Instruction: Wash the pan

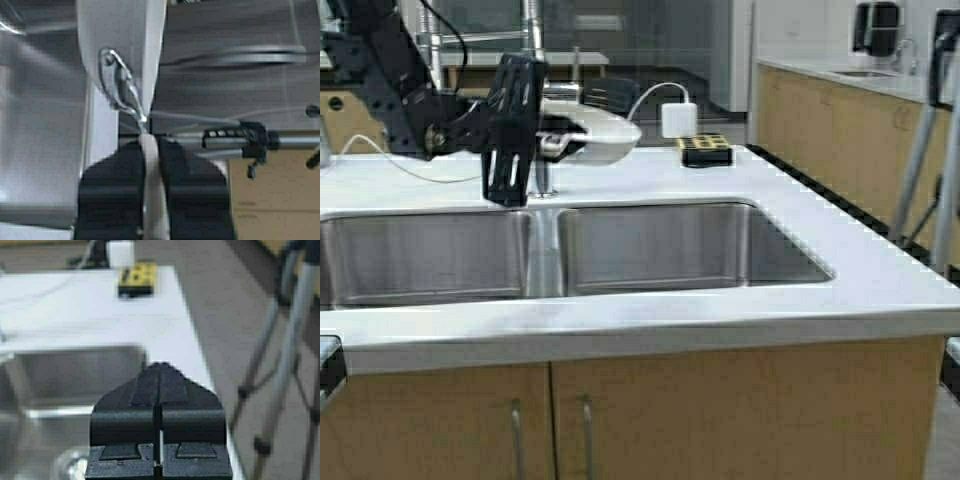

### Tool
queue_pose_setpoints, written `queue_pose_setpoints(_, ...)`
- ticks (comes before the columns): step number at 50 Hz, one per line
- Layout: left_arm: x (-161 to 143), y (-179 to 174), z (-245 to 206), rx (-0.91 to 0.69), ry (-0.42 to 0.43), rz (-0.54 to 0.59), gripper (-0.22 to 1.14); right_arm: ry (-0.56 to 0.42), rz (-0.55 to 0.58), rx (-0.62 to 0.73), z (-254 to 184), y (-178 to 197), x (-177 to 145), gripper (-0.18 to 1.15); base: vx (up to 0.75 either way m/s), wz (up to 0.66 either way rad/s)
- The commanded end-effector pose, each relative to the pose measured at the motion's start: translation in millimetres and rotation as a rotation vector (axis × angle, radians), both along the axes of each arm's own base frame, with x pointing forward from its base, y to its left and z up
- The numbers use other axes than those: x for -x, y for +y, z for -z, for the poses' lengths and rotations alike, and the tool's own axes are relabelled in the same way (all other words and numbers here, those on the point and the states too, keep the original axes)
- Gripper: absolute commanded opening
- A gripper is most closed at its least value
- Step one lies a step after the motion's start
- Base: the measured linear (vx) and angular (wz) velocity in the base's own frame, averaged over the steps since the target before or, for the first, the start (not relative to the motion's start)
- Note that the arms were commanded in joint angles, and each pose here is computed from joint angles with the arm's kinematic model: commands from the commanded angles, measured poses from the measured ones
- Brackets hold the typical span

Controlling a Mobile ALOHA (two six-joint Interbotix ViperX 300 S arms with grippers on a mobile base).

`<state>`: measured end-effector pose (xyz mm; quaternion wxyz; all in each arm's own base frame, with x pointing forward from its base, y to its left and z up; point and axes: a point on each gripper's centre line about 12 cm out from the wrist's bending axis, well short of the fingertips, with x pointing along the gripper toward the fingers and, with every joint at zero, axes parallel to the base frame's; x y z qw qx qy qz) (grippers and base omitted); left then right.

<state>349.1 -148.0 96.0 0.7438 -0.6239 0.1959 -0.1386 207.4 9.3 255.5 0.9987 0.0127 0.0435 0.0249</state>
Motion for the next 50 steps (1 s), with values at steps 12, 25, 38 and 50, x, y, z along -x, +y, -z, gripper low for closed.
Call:
queue_pose_setpoints(12,0,6,39,0.065,0.039,-0.040,0.03,-0.018,0.001,-0.005,-2,0,2,0.06,0.24,0.24)
queue_pose_setpoints(25,-6,1,54,0.079,0.033,-0.016,0.03,-0.015,0.008,-0.064,-1,-1,3,0.06,0.18,0.25)
queue_pose_setpoints(38,15,-15,41,0.113,0.043,0.084,0.03,-0.008,0.010,-0.064,-2,-1,1,0.06,0.18,0.29)
queue_pose_setpoints(50,49,-23,29,0.112,0.050,0.168,0.03,0.005,0.010,-0.066,-1,-1,1,0.06,0.16,0.24)
